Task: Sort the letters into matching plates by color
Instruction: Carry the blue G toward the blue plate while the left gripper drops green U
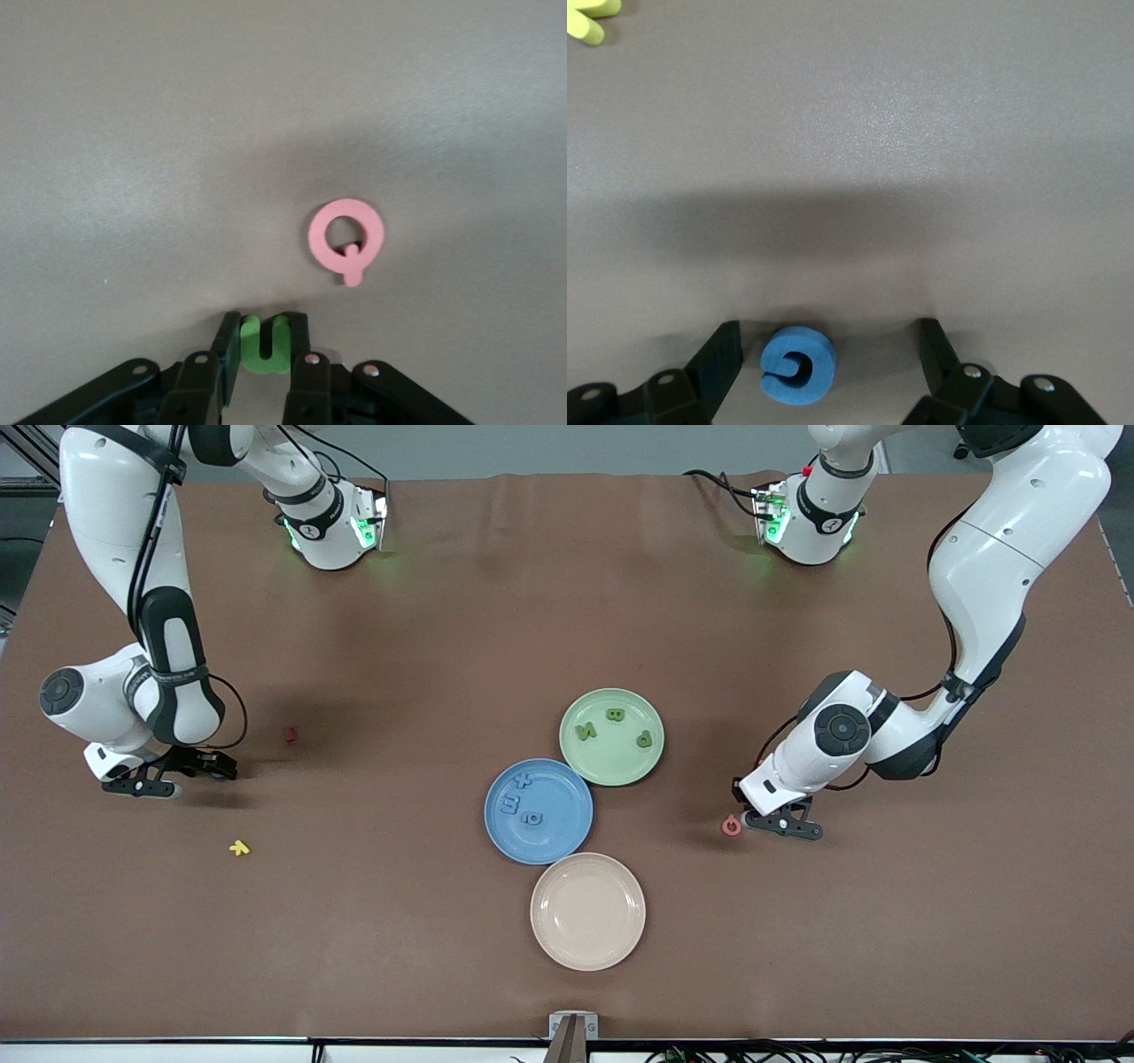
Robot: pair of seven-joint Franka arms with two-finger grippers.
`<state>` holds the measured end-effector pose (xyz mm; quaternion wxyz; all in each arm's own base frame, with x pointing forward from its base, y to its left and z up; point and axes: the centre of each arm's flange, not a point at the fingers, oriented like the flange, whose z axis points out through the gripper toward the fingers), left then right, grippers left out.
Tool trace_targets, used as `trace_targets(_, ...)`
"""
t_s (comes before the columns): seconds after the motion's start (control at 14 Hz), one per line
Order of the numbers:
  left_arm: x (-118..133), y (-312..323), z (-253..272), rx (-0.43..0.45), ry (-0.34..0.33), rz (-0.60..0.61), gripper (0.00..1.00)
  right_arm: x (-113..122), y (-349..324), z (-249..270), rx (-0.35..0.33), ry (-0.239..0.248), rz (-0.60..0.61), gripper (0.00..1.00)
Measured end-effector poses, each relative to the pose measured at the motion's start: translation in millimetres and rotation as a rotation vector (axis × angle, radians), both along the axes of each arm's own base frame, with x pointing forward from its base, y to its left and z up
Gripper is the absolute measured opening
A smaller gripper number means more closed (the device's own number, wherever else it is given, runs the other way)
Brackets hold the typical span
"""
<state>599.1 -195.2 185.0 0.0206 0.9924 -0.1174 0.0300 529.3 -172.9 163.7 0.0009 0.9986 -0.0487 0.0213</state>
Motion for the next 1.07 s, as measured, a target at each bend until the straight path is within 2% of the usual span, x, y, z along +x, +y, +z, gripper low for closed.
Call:
trace_targets(0.29,-17.2,-50.3,27.8,-0.014,0.032,0.052,0.26,-0.5,0.0,-0.3,0.007,0.003,0.0,0.9)
trace_targets(0.43,-28.4,-80.0,44.4,-0.021,0.041,0.088,0.26,-0.5,0.3,-0.2,0.012,0.005,0.004,0.87)
trace_targets(0.57,-39.2,-109.2,55.1,-0.015,0.046,0.122,0.26,0.5,3.2,1.9,0.028,0.008,0.01,0.69)
trace_targets(0.72,-51.6,-145.5,63.7,-0.021,0.04,0.17,0.26,0.7,5.2,2.2,0.035,0.009,0.016,0.47)
trace_targets(0.79,-59.1,-165.8,68.5,-0.029,0.039,0.194,0.26,0.9,5.4,2.6,0.035,0.008,0.016,0.41)
trace_targets(1.07,-82.1,-220.4,64.5,-0.027,0.073,0.256,0.26,2.6,7.1,3.0,0.036,0.006,0.02,0.41)
